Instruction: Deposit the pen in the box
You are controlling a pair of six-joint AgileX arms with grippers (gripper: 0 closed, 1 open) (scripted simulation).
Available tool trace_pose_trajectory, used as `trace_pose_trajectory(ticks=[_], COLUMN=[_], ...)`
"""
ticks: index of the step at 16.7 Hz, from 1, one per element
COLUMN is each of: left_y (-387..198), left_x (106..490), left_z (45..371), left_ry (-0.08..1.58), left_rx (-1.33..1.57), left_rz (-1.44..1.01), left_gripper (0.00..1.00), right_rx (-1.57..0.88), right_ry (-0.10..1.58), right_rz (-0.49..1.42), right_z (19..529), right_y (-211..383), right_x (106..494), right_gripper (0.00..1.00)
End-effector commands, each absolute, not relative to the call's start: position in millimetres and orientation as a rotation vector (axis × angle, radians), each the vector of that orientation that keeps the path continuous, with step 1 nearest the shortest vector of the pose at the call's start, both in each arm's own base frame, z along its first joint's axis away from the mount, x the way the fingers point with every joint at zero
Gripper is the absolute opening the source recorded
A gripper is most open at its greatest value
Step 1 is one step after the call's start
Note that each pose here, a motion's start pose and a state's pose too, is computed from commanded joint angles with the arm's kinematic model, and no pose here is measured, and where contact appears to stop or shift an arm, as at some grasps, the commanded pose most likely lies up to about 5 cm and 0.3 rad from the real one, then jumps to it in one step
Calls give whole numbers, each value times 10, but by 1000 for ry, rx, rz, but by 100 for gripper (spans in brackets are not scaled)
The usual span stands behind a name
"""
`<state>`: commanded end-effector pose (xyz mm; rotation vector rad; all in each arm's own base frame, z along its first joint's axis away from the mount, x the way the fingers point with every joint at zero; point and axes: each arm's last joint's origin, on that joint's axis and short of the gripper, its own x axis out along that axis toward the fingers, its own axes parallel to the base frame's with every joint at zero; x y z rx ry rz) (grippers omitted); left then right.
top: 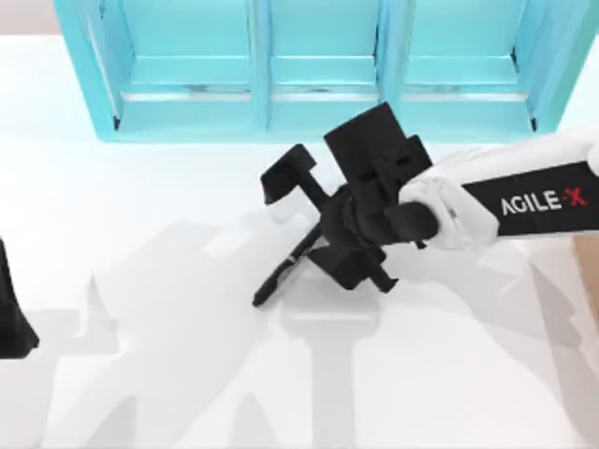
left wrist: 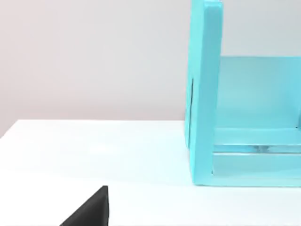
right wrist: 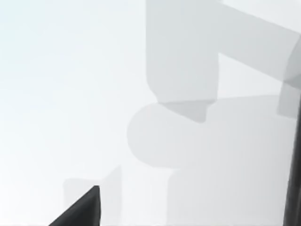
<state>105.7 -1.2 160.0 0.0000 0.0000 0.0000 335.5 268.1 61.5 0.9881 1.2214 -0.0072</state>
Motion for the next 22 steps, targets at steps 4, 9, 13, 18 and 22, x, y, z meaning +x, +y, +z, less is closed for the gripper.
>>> trace_pose_trajectory(ticks=[4,9,13,18,22], left_y=[-12,-12,-12,-12,-12], left_x=[1057,1057,1057,1057,1057], left_z=[1600,1600,1600,1600,1600], left_ry=[0,0,0,0,0], left_rx=[0,0,0,0,0], left_rz=[0,0,0,0,0], left_gripper=[100,100,100,100,100], right_rx=[988,988,988,988,988], right_ry=[1221,1221,1221,1221,1221], right_rz=[-7,-7,-7,-7,-7], right_z=[612,612,612,612,612], right_y=[2683,2683,2683,2683,2683], right_x=[3356,3356,3356,3356,3356], right_gripper=[100,62,32,0,0])
